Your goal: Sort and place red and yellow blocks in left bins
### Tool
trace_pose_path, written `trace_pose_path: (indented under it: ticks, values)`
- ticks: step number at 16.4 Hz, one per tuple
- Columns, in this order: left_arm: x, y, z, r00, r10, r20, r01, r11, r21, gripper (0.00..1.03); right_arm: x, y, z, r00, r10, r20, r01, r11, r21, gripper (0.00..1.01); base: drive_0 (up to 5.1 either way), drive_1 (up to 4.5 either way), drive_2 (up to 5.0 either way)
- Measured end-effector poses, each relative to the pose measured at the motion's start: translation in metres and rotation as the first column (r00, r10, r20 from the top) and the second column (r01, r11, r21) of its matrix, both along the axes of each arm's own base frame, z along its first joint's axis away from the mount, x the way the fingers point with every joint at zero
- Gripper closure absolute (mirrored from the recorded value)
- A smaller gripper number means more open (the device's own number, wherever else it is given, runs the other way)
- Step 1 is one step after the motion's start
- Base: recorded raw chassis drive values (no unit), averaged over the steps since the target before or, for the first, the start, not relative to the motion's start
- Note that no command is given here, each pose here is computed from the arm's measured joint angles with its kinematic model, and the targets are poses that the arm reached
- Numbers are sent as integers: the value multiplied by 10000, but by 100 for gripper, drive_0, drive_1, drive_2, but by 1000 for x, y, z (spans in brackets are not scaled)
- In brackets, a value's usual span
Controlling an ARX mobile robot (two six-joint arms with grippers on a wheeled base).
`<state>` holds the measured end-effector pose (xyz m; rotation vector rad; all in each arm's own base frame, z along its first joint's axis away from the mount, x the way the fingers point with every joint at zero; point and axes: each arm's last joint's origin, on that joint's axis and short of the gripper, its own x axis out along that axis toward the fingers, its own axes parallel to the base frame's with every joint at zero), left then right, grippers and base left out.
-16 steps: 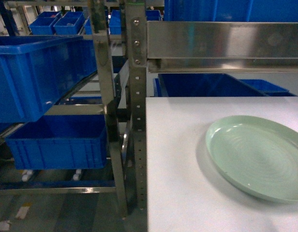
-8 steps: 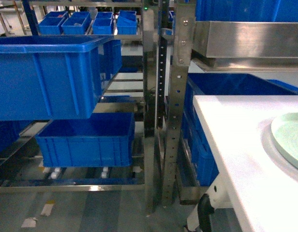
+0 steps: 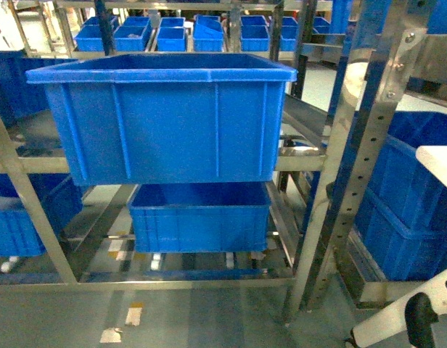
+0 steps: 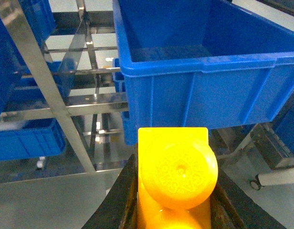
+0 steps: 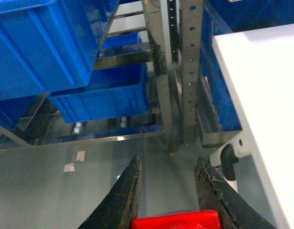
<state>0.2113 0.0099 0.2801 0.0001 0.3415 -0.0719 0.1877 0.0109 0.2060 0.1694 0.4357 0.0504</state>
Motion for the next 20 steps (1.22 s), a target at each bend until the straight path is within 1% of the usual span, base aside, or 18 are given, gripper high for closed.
trace_pose_path:
  ticks: [20]
  values:
    - [0,0,0,10000,11,-19,-11,10000,0,76,0,0,0,10000,-3,-38,3,10000,-4,73,-493,252,252]
